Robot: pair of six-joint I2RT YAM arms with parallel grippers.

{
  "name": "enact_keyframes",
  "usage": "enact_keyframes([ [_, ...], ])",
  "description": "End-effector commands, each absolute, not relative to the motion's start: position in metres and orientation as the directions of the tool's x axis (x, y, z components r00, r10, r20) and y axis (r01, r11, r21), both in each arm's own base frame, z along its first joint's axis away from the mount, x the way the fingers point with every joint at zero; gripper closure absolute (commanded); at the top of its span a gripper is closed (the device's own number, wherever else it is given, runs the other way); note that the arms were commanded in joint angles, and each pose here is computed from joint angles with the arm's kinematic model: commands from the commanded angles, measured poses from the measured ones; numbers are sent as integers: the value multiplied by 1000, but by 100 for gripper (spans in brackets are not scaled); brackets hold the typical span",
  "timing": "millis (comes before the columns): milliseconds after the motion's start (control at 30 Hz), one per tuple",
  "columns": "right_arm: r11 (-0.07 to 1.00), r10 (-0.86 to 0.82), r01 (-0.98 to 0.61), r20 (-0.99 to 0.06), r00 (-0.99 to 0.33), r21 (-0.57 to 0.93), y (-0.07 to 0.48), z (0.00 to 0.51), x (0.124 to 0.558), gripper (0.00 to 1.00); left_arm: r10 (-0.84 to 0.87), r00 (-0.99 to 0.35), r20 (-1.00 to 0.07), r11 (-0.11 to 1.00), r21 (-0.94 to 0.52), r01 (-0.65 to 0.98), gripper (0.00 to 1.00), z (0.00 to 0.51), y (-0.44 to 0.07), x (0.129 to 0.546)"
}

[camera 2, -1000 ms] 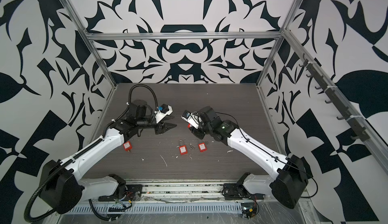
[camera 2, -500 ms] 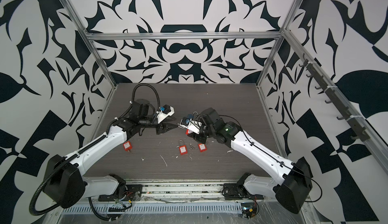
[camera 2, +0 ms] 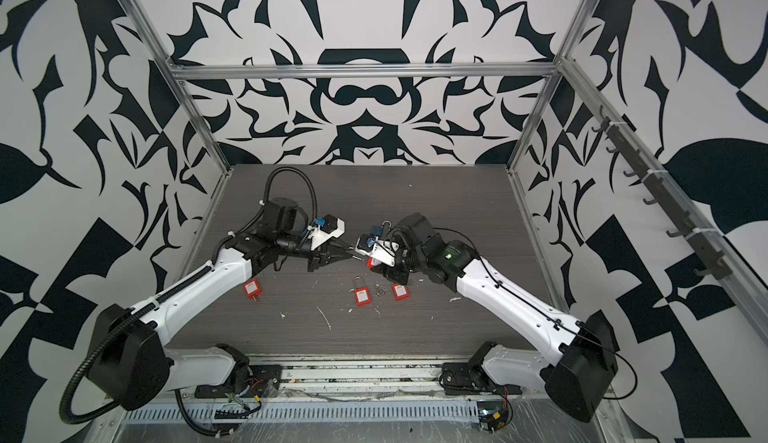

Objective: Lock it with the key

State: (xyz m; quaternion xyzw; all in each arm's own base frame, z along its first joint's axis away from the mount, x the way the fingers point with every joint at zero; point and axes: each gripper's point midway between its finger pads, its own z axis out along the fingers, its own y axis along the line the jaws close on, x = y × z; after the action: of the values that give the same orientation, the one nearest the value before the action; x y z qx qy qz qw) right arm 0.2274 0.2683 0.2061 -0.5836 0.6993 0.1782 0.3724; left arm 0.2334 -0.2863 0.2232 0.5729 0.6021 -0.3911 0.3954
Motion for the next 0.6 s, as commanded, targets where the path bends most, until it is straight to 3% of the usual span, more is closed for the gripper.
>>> enact_keyframes([
  [0,239,-642,-943,-767,25,-231,276,233,230,81,374,-48,-926,-18,-59,998,82,221,-286,223],
  [133,229,-641,-943,-766,42,-243,277,235,230,82,368,-60,-928,-34,-78,996,92,221,-288,221],
  [400,236,-646,-914,-756,106,-330,274,242,239,79,356,-81,-931,-62,-110,992,100,222,-290,217],
  [567,231,-691,-907,-715,101,-351,267,237,242,45,341,-105,-934,-68,-136,988,100,226,-291,216],
])
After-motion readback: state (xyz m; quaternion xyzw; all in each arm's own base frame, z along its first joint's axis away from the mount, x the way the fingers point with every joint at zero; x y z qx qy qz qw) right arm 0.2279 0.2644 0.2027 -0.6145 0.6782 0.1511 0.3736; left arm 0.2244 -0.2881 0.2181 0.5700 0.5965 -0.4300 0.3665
